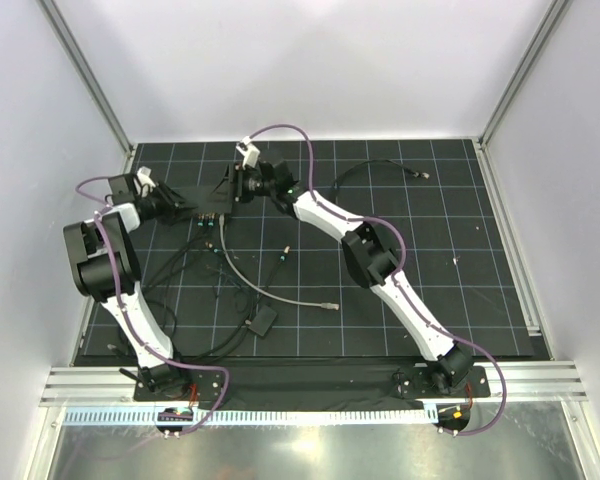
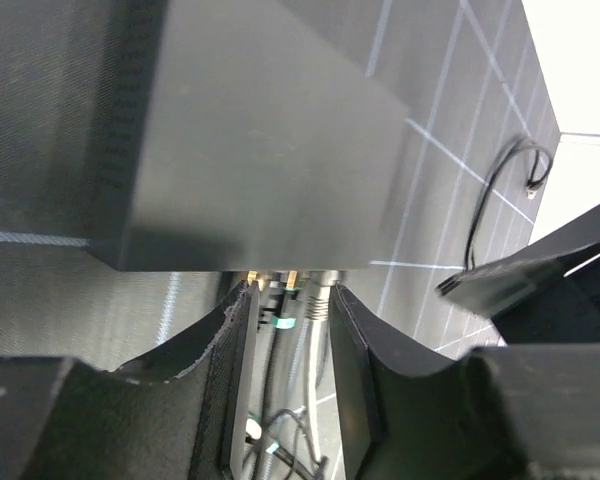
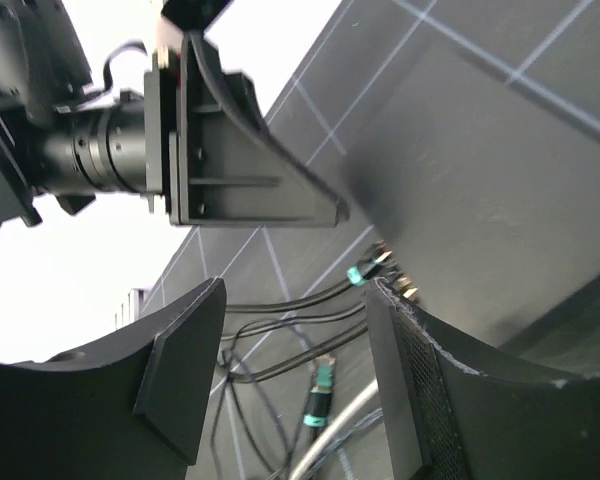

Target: Pull the plug from the switch port

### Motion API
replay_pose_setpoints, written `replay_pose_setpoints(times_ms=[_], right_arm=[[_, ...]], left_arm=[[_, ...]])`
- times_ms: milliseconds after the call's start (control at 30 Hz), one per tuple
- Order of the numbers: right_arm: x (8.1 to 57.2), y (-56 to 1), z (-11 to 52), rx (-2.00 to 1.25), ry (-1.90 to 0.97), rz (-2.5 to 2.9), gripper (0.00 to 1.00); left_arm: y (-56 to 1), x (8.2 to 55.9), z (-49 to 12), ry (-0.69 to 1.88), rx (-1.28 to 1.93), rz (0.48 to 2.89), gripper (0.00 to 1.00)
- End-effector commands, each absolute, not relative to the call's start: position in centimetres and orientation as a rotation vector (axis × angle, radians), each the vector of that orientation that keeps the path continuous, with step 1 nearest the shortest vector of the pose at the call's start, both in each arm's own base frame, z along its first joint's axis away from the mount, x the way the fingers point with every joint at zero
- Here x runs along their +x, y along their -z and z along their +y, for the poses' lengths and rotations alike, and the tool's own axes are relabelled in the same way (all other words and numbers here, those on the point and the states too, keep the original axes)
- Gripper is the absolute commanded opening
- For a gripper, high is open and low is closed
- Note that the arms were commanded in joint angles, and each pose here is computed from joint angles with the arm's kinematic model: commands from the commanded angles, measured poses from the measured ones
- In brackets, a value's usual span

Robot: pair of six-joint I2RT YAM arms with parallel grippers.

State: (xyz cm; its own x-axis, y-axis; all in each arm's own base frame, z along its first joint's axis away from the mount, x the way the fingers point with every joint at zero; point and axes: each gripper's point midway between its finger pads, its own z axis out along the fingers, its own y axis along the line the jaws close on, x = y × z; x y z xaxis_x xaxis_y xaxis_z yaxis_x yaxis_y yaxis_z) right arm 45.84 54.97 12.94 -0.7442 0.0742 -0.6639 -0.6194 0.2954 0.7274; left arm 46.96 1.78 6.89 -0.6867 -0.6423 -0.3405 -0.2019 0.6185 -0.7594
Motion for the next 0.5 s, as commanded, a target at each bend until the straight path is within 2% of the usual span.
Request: replay_pose_setpoints(times_ms=[0, 467], right_arm=[[47.5, -14.9, 54.9, -0.444, -1.531, 1.878, 0.65], [49.3, -11.0, 55.5, -0.345, -1.49, 1.9, 0.6]], left_arm=[[-6.6, 47.5, 2.3, 0.967, -0.606, 2.214, 0.38], [-3.6, 45.8, 1.7, 1.005, -0.584, 2.323, 0.41]])
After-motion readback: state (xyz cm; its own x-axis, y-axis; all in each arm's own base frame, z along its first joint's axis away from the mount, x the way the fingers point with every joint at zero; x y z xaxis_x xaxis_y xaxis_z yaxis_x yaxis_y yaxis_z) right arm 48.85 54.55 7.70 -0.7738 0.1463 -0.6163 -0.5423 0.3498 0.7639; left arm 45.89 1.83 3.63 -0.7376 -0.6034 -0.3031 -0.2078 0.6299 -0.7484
